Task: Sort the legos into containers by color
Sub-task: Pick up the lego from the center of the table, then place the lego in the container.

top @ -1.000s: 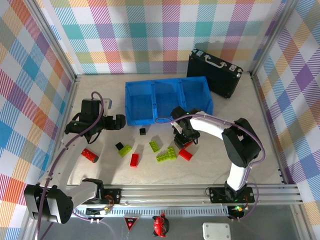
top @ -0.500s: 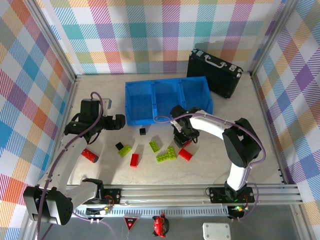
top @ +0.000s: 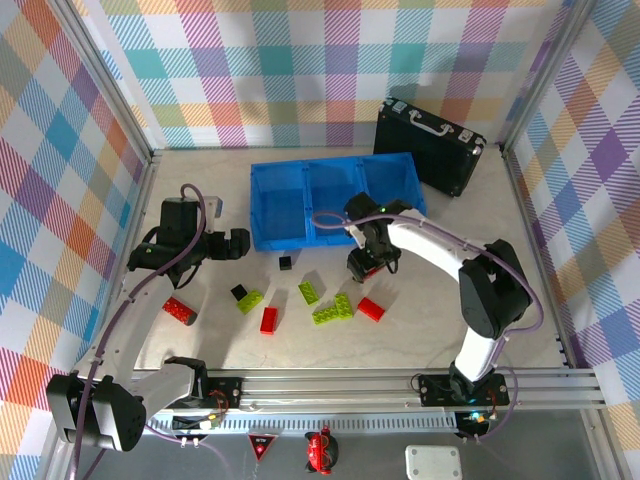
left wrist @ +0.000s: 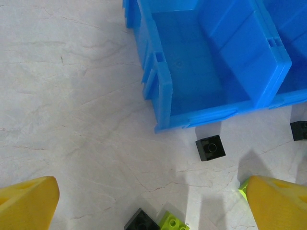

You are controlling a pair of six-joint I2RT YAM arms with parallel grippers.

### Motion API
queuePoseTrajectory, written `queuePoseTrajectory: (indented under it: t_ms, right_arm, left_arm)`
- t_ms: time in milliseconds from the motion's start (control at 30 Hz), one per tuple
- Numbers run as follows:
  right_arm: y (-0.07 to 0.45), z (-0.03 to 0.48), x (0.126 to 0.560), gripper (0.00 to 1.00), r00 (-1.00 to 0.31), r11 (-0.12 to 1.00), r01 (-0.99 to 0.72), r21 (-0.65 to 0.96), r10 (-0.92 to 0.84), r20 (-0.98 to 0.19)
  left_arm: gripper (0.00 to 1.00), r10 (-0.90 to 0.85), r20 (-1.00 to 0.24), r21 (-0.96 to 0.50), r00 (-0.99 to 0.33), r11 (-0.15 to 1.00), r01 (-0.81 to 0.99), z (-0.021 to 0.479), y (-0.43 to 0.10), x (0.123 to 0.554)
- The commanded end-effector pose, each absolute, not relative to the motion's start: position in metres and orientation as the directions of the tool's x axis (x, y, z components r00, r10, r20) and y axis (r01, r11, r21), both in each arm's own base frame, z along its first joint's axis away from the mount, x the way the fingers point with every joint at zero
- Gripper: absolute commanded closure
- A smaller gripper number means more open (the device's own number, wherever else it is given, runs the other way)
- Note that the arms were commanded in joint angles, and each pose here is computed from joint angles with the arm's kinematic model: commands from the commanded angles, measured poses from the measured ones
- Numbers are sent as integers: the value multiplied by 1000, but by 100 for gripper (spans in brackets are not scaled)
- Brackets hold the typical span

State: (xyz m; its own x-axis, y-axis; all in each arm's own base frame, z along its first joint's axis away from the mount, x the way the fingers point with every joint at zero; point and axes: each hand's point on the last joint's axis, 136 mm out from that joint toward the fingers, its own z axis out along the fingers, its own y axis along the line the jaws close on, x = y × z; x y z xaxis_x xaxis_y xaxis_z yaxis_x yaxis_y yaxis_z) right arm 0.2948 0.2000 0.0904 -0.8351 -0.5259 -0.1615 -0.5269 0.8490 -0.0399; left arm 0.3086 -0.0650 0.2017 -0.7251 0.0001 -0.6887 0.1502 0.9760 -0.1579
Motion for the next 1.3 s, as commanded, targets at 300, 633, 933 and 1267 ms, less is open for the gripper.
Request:
queuePoseTrajectory:
  t_ms: [300,633,933,1267]
  right_arm:
    - [150,145,376,34,-911,950,-306,-58,-310,-273]
    - [144,127,421,34,-935,967,-254,-12,-248,-253]
    - [164,117,418,36,-955,968,-231,94,-208,-212]
    - [193,122,405,37,-966,953,-214,216,-173,-193]
  left_arm:
    - [0,20,-711,-142,-703,975,171,209,-66,305]
    - [0,20,-714,-140,-700,976,170,210,-65,303]
    - [0,19,-718,-148,-696,973,179,211,-67,303]
    - [0,20,-716,-152,-698,971,183,211,-68,304]
